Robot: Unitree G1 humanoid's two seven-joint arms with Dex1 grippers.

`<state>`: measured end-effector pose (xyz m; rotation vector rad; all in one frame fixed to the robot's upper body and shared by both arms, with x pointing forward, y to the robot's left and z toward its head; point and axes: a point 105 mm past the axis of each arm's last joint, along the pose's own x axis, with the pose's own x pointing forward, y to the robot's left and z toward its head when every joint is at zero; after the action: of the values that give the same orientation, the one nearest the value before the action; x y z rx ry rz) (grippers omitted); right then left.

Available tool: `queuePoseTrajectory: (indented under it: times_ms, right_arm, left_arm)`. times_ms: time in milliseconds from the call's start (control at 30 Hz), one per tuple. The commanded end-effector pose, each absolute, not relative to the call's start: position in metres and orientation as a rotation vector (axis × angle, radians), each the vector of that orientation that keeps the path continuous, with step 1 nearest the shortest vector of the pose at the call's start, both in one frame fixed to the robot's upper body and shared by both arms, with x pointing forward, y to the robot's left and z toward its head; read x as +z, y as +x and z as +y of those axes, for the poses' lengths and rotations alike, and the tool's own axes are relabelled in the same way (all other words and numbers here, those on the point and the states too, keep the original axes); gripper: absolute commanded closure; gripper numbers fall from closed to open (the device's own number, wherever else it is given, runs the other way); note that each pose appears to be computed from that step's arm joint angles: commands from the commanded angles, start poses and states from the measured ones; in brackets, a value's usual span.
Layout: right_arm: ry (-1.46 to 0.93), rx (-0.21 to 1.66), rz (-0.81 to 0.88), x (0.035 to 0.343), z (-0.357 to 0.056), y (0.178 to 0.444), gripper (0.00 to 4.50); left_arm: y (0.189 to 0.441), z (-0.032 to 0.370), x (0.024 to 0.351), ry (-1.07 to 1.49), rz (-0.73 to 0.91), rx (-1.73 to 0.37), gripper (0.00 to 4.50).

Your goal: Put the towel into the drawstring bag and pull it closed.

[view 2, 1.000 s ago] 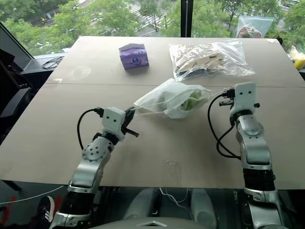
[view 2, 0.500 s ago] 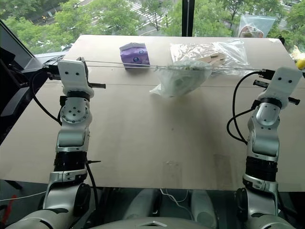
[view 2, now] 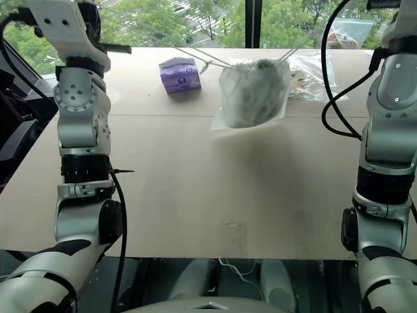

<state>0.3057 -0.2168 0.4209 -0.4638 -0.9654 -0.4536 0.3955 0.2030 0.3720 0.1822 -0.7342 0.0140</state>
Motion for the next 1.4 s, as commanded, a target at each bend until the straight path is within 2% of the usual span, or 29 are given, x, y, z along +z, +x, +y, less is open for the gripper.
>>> queuePoseTrajectory:
  times_ms: [33,100,167,233,333,400,467,567,633,733,867,967,1067,1133,1267,1300,1400]
  right_arm:
    - [-0.549,-0.285,-0.910,0.396,-0.183,0.324,4.50]
    - [-0.525,-0.280,-0.870,0.379,-0.184,0.329,4.50]
    - [-0.527,-0.403,-0.960,0.400,-0.199,0.309,4.50]
    - [-0.538,-0.553,-1.060,0.426,-0.219,0.285,4.50]
    - [-0.533,-0.682,-1.095,0.435,-0.243,0.271,4.50]
    - [-0.540,-0.625,-0.976,0.416,-0.246,0.294,4.50]
    - [-0.532,-0.542,-0.849,0.388,-0.242,0.318,4.50]
    - [-0.484,-0.591,-0.842,0.380,-0.250,0.314,4.50]
    - [-0.453,-0.706,-0.809,0.379,-0.277,0.307,4.50]
    - [-0.365,-0.874,-0.689,0.358,-0.325,0.298,4.50]
    - [-0.516,-0.806,-0.790,0.379,-0.302,0.293,4.50]
    - [-0.414,-0.832,-0.714,0.363,-0.314,0.302,4.50]
    - [-0.491,-0.777,-0.755,0.368,-0.300,0.303,4.50]
    - [-0.489,-0.685,-0.764,0.371,-0.286,0.310,4.50]
    - [-0.538,-0.431,-0.800,0.370,-0.234,0.326,4.50]
    - [-0.533,-0.436,-0.799,0.370,-0.233,0.326,4.50]
    - [-0.332,-0.770,-0.680,0.353,-0.306,0.311,4.50]
  left_arm:
    - [0.392,0.150,0.366,0.089,-0.742,-0.264,4.41]
    - [0.384,0.157,0.383,0.077,-0.830,-0.184,4.41]
    - [0.380,0.189,0.402,0.039,-0.884,-0.013,4.41]
    - [0.378,0.203,0.410,0.029,-0.901,0.042,4.41]
    - [0.380,0.217,0.406,0.029,-0.890,0.100,4.41]
    - [0.387,0.229,0.398,0.045,-0.859,0.152,4.41]
    - [0.406,0.226,0.376,0.046,-0.742,0.117,4.41]
    - [0.408,0.230,0.365,0.074,-0.729,0.142,4.41]
    - [0.405,0.256,0.364,0.095,-0.722,0.266,4.41]
    - [0.409,0.296,0.342,0.057,-0.617,0.407,4.41]
    - [0.403,0.291,0.349,0.131,-0.666,0.386,4.41]
    - [0.409,0.287,0.342,0.083,-0.636,0.370,4.41]
    - [0.414,0.276,0.336,0.067,-0.613,0.316,4.41]
    - [0.416,0.259,0.337,0.067,-0.623,0.220,4.41]
    - [0.418,0.247,0.339,0.057,-0.633,0.178,4.41]
    - [0.418,0.247,0.340,0.058,-0.636,0.183,4.41]
    - [0.412,0.293,0.332,0.058,-0.583,0.424,4.41]
